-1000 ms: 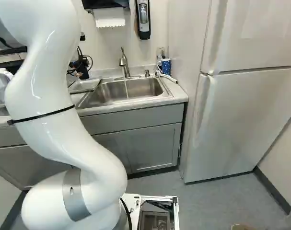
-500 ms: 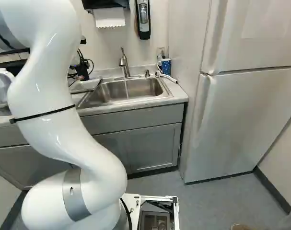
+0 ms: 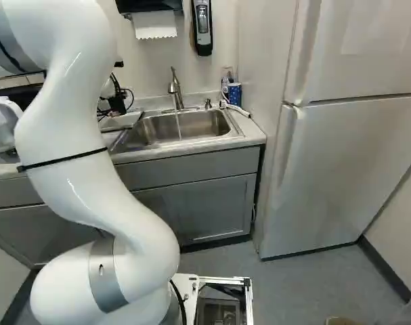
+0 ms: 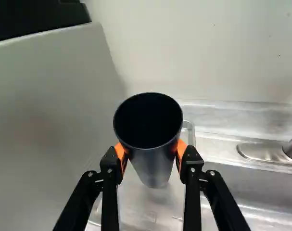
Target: Rinse the cup and place it in the tray
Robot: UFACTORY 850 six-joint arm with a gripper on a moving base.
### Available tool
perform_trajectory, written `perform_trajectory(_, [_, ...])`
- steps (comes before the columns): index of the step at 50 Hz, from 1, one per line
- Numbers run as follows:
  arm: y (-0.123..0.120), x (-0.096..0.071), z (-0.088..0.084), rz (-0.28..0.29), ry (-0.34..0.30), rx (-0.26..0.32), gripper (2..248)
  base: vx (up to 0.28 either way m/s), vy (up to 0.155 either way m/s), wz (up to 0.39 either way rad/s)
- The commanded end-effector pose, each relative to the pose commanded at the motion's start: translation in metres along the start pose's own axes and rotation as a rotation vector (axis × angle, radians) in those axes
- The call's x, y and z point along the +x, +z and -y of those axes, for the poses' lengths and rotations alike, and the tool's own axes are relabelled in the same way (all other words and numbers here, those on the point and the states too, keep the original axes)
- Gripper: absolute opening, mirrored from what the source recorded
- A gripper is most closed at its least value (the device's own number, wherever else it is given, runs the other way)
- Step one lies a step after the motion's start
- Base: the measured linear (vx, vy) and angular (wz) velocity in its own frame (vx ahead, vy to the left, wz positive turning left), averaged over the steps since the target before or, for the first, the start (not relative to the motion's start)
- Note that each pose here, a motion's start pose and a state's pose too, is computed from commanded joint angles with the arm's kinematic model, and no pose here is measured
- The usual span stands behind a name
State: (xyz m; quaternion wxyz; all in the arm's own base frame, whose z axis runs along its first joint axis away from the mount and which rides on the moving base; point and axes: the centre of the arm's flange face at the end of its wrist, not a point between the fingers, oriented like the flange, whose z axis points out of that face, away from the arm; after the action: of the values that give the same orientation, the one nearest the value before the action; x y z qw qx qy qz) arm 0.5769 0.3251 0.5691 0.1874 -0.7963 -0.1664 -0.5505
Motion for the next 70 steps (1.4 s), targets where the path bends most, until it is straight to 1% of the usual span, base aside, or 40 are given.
perform_trajectory(5, [0.003, -0.004, 0.000, -0.008, 0.003, 0.001, 121, 0.000, 0.000, 0.000])
perform_trajectory(41, [0.021, -0.042, -0.005, 0.060, 0.005, -0.007, 121, 0.000, 0.000, 0.000])
perform_trajectory(47, [0.021, -0.042, -0.005, 0.060, 0.005, -0.007, 121, 0.000, 0.000, 0.000])
perform_trajectory(48, [0.021, -0.042, -0.005, 0.060, 0.005, -0.007, 136, 0.000, 0.000, 0.000])
perform_trajectory(52, [0.021, -0.042, -0.005, 0.060, 0.005, -0.007, 136, 0.000, 0.000, 0.000])
perform_trajectory(53, [0.021, -0.042, -0.005, 0.060, 0.005, -0.007, 169, 0.000, 0.000, 0.000])
perform_trajectory(57, [0.021, -0.042, -0.005, 0.060, 0.005, -0.007, 169, 0.000, 0.000, 0.000])
perform_trajectory(58, [0.021, -0.042, -0.005, 0.060, 0.005, -0.007, 204, 0.000, 0.000, 0.000])
perform_trajectory(62, [0.021, -0.042, -0.005, 0.060, 0.005, -0.007, 204, 0.000, 0.000, 0.000])
perform_trajectory(63, [0.021, -0.042, -0.005, 0.060, 0.005, -0.007, 240, 0.000, 0.000, 0.000])
perform_trajectory(68, [0.021, -0.042, -0.005, 0.060, 0.005, -0.007, 240, 0.000, 0.000, 0.000])
perform_trajectory(69, [0.021, -0.042, -0.005, 0.060, 0.005, -0.007, 247, 0.000, 0.000, 0.000])
perform_trajectory(70, [0.021, -0.042, -0.005, 0.060, 0.005, -0.007, 247, 0.000, 0.000, 0.000])
